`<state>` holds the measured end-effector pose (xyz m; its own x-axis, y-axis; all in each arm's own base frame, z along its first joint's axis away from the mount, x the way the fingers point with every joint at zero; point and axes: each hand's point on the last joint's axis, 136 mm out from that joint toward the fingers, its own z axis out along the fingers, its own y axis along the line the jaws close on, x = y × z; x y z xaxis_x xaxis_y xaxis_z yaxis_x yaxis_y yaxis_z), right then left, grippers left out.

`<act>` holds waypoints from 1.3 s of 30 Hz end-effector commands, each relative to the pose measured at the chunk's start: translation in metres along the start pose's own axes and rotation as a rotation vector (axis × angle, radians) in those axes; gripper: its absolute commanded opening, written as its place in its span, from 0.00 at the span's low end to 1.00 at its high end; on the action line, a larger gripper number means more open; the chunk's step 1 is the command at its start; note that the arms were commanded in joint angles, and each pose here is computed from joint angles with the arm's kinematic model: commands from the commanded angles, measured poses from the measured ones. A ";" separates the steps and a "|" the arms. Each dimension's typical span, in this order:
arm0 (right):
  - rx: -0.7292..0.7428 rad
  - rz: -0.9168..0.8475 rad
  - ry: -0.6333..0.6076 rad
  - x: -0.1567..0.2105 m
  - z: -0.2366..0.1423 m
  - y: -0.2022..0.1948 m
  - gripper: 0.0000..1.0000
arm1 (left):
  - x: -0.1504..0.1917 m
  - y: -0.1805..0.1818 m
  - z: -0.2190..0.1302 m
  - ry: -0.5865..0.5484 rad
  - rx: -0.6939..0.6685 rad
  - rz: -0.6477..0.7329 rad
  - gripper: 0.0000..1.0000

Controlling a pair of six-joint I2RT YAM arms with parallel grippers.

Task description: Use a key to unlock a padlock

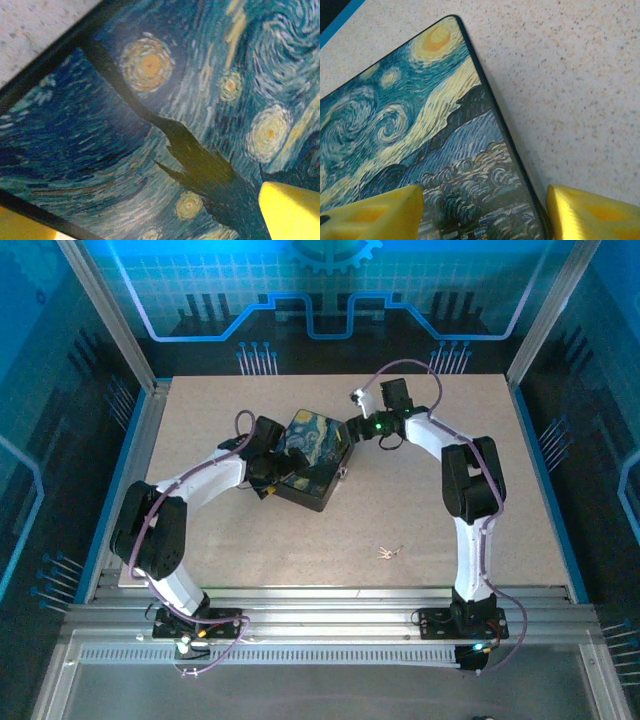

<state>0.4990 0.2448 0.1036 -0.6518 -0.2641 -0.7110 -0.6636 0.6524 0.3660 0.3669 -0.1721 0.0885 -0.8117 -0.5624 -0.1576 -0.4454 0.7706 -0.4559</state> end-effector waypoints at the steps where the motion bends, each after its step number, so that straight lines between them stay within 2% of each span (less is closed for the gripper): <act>1: -0.070 -0.010 0.017 0.010 -0.008 0.030 0.66 | -0.021 -0.024 -0.005 -0.054 0.064 0.044 0.99; 9: 0.003 0.032 0.044 0.040 -0.021 0.041 0.66 | -0.047 -0.041 -0.001 -0.088 0.058 0.153 0.99; 16: 0.103 0.174 0.077 0.067 -0.025 0.038 0.66 | -0.065 -0.053 0.021 -0.095 0.034 0.187 0.99; 21: 0.134 0.315 0.049 0.072 -0.018 0.035 0.66 | -0.085 -0.068 0.037 -0.131 0.035 0.186 0.99; 29: 0.193 0.402 0.047 0.080 -0.006 0.036 0.67 | -0.106 -0.094 0.056 -0.146 0.059 0.231 0.99; 34: 0.208 0.426 0.043 0.079 -0.010 0.034 0.70 | -0.114 -0.090 0.049 -0.150 0.047 0.239 0.99; 39: 0.231 0.413 0.023 0.069 -0.030 0.035 0.77 | -0.133 -0.077 0.012 -0.236 -0.037 0.309 0.99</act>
<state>0.4460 0.2162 0.0878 -0.8168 0.0802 -0.5713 -0.2338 0.8593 0.4549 0.5145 -0.1566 0.0911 -0.8067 -0.4159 -0.4199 -0.2958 0.8992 -0.3224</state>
